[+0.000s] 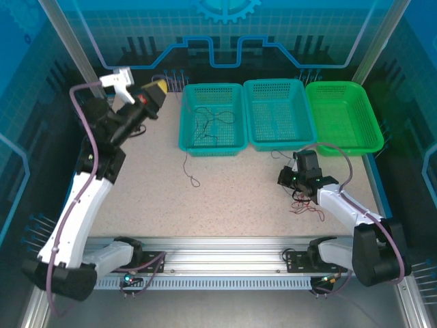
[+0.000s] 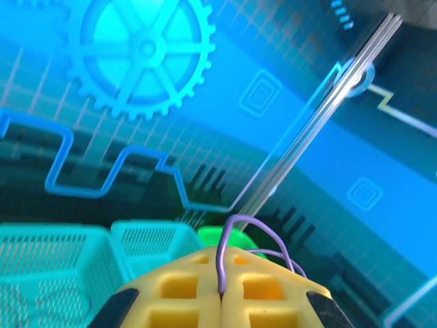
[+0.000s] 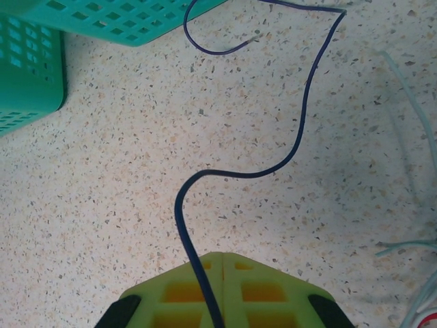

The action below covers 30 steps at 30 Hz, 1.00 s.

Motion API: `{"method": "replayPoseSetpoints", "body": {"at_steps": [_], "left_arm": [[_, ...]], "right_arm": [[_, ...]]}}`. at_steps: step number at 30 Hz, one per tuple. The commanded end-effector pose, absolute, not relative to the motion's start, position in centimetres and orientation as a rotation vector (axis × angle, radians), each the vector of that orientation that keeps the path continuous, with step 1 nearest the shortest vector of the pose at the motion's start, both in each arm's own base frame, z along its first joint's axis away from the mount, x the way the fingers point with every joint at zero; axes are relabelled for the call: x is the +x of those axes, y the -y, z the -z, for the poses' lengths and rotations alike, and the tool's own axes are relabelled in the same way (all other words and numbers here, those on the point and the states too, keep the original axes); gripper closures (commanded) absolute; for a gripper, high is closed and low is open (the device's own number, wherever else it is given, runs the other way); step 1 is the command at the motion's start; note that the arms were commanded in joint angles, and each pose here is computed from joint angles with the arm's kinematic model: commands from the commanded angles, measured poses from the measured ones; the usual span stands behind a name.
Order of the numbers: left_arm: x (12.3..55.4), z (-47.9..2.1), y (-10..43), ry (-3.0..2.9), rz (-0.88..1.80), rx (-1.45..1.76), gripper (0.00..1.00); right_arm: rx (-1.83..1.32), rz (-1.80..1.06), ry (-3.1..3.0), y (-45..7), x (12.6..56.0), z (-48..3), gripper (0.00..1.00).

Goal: Untangle the cables

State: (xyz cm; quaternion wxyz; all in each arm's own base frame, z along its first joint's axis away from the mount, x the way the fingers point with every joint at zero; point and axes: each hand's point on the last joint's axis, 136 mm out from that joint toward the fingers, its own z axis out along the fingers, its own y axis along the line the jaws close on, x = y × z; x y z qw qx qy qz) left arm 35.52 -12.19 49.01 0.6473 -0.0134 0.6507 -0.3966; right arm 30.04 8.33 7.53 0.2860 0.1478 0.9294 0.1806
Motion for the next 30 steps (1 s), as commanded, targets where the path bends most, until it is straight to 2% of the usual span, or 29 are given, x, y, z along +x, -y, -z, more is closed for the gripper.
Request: {"method": "replayPoseSetpoints", "body": {"at_steps": [1, 6, 11, 19, 20, 23, 24, 30], "left_arm": [[39.7, -49.3, 12.2, -1.463, 0.864, -0.069, 1.00], [46.2, -45.6, 13.0, -1.534, 0.842, -0.103, 1.00], [51.6, -38.5, 14.0, -1.680, 0.821, -0.151, 1.00], [55.3, -25.4, 16.9, -2.015, 0.697, -0.130, 1.00], [55.5, -24.1, 17.0, -2.054, 0.661, -0.133, 0.94], [55.4, -22.2, 17.0, -2.126, 0.585, -0.129, 0.50], [55.3, -22.2, 16.9, -2.134, 0.565, -0.120, 0.44], [53.1, -25.6, 16.6, -2.111, 0.460, -0.027, 0.39]], "right_arm": [[0.353, -0.516, -2.442, -9.1, 30.6, -9.2, 1.00], [0.348, -0.525, -2.430, -9.1, 30.1, -9.8, 1.00], [0.338, -0.517, -2.432, -9.1, 29.5, -10.0, 1.00], [0.328, -0.511, -2.433, -9.3, 29.2, -10.1, 1.00], [0.323, -0.513, -2.432, -9.3, 29.2, -10.3, 1.00], [0.313, -0.510, -2.431, -9.4, 29.3, -10.6, 1.00], [0.310, -0.508, -2.431, -9.4, 29.2, -10.6, 1.00], [0.304, -0.508, -2.426, -9.5, 29.3, -10.9, 1.00]]}}
